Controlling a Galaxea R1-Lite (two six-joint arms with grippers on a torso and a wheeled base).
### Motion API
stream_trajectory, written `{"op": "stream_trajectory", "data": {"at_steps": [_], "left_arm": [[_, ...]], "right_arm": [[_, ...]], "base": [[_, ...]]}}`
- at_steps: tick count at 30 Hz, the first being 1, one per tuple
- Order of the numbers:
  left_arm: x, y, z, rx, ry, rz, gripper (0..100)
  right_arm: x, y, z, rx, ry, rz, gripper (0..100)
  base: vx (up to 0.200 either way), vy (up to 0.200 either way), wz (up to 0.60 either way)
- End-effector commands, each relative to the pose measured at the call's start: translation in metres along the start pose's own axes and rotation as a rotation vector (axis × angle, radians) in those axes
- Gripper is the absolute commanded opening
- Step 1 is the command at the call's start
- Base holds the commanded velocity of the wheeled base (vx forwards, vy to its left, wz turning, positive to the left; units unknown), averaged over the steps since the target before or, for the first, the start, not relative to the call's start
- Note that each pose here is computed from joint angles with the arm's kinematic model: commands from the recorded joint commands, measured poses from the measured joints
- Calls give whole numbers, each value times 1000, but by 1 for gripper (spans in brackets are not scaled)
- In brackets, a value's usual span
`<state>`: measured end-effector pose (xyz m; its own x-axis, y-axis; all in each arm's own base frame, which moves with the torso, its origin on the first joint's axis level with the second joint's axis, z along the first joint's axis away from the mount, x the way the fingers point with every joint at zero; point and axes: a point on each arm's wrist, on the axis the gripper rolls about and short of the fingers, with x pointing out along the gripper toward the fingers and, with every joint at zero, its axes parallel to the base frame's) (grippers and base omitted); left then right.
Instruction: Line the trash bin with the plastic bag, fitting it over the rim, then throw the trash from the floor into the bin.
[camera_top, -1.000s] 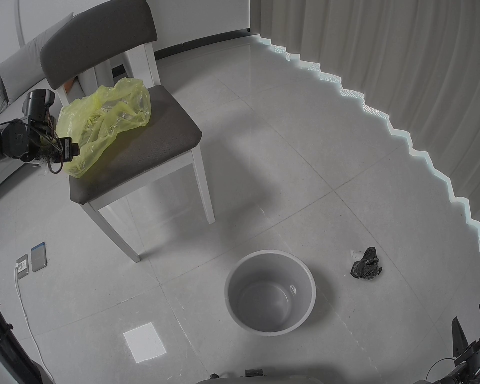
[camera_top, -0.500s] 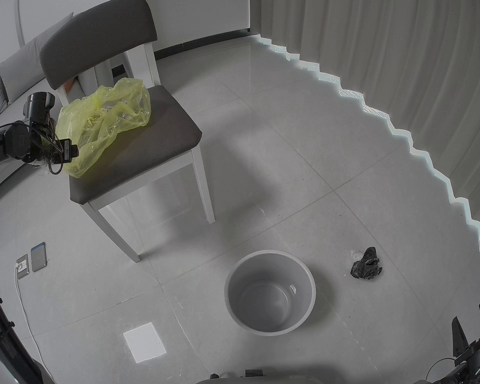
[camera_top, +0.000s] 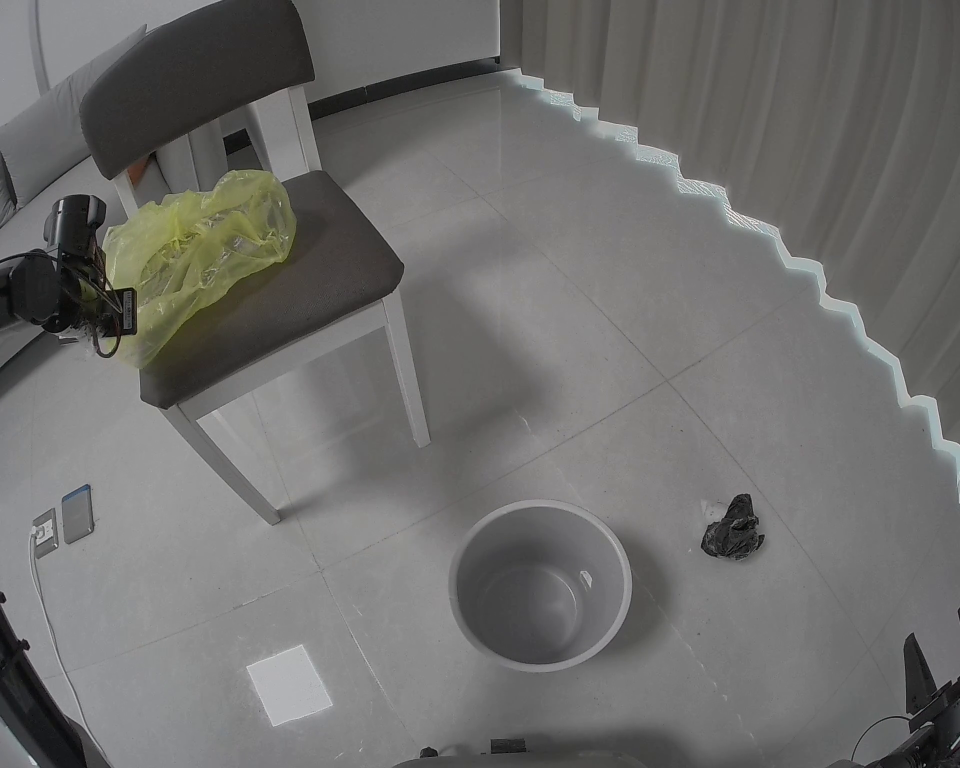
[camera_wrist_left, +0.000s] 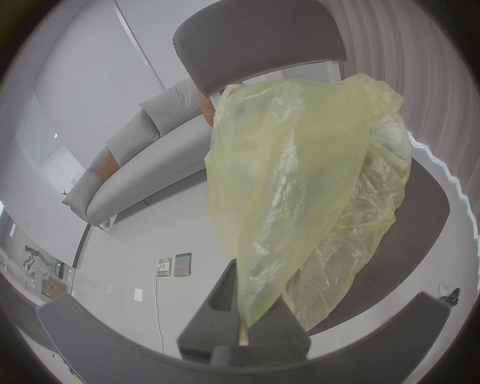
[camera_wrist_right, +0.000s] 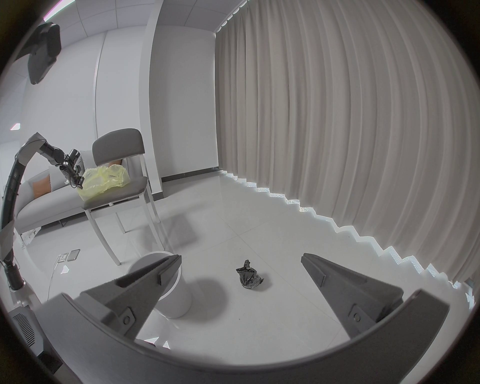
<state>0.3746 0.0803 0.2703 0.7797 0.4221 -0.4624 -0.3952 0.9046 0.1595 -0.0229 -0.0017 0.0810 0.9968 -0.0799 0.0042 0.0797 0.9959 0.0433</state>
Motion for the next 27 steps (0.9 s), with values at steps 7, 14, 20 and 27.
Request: {"op": "stream_trajectory", "data": {"at_steps": [7, 14, 20, 27], "left_arm": [[-63, -8, 24, -16, -150, -161, 0], [-208, -31, 41, 91, -423, -579, 0], [-293, -38, 22, 256, -482, -832, 0], [-334, -39, -9, 653, -534, -984, 0]], "right_arm": [[0, 0, -5, -9, 0, -1, 100], [-15, 4, 69, 106, -281, 134, 100], [-10, 8, 87, 64, -197, 240, 100], [21, 15, 139, 57, -103, 348, 100]], "base": [[0, 0, 0], [0, 0, 0], [0, 0, 0], [0, 0, 0]]}}
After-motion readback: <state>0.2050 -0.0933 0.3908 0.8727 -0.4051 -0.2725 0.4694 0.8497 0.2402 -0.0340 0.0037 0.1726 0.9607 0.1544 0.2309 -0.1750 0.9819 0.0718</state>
